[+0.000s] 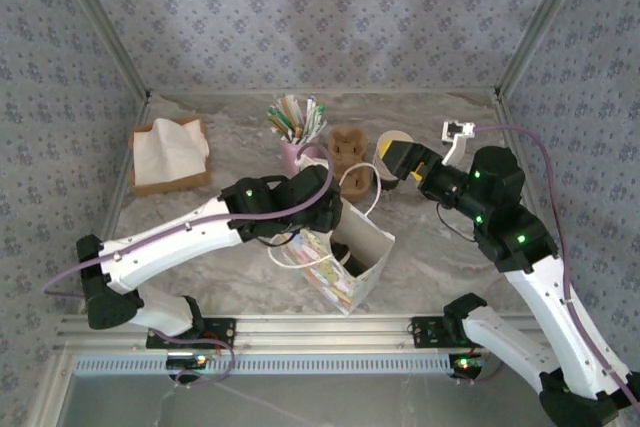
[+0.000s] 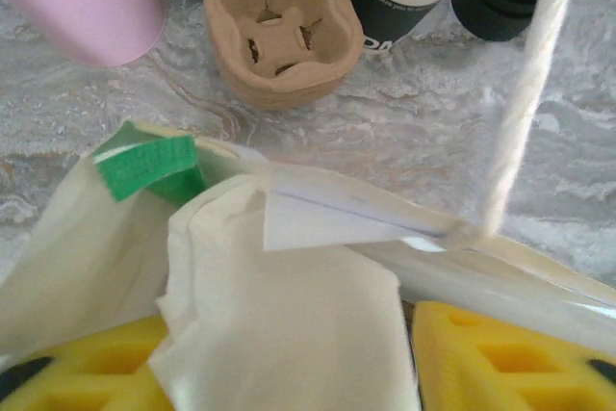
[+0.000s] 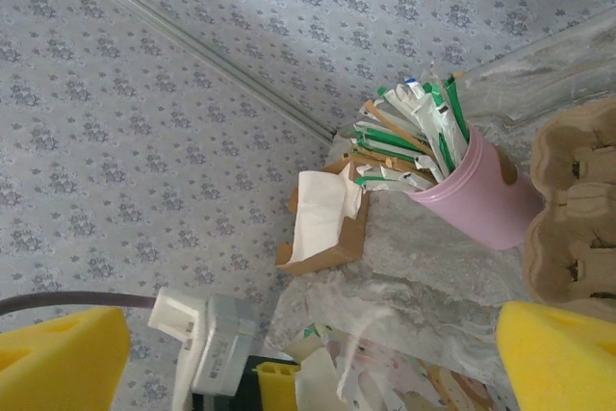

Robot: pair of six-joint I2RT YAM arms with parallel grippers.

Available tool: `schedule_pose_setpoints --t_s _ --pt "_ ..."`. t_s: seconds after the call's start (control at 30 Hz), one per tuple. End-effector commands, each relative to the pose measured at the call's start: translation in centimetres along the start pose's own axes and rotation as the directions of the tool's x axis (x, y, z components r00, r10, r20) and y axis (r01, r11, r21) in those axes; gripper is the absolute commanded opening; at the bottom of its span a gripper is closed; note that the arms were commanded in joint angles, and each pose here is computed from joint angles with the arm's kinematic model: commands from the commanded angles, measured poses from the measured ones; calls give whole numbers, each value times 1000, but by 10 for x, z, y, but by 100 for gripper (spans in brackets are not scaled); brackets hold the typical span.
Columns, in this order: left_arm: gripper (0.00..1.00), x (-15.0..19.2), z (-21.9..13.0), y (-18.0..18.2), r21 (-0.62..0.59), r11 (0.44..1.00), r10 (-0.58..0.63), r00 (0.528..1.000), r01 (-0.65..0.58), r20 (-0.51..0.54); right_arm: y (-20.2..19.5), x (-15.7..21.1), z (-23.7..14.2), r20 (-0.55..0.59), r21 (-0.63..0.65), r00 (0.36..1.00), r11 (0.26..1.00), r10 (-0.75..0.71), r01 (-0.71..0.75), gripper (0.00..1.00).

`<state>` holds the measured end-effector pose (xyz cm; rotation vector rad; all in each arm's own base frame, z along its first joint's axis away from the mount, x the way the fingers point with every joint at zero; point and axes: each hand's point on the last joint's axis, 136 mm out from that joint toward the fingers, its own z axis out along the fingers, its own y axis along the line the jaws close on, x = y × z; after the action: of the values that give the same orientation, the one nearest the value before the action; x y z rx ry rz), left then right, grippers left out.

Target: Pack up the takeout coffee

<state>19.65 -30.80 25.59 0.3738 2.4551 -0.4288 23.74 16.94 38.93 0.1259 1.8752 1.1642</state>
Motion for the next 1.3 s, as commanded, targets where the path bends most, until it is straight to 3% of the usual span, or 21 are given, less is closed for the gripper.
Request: schedule_pose_setpoints --t_s 0.0,0.2,0.43,0.57,0.9,1.07,1.27 --pt "59 -14 -28 0 26 1000 3 999 -4 36 3 1 -4 0 -20 1000 1000 8 -8 100" --pt "61 -31 -54 2 51 999 -1 996 -4 89 1 0 -4 5 -18 1000 1000 13 -13 100" --pt "43 -58 -71 20 26 1000 -1 991 -2 135 0 1 -4 5 -20 1000 1000 18 -18 100" --pt "33 -68 -63 32 -12 1000 4 993 -3 117 -1 1 -3 4 -17 1000 1000 19 -19 100" --pt "17 -72 -34 30 -51 997 57 997 -54 46 -4 3 -1 1 -12 1000 1000 24 -24 100" --pt "5 -56 -22 25 -36 998 60 998 -60 -20 -4 4 -2 -1 -13 1000 1000 23 -23 100" --pt "3 -32 -4 23 -46 997 60 995 -64 -85 -7 6 0 -7 -11 1000 1000 29 -30 100"
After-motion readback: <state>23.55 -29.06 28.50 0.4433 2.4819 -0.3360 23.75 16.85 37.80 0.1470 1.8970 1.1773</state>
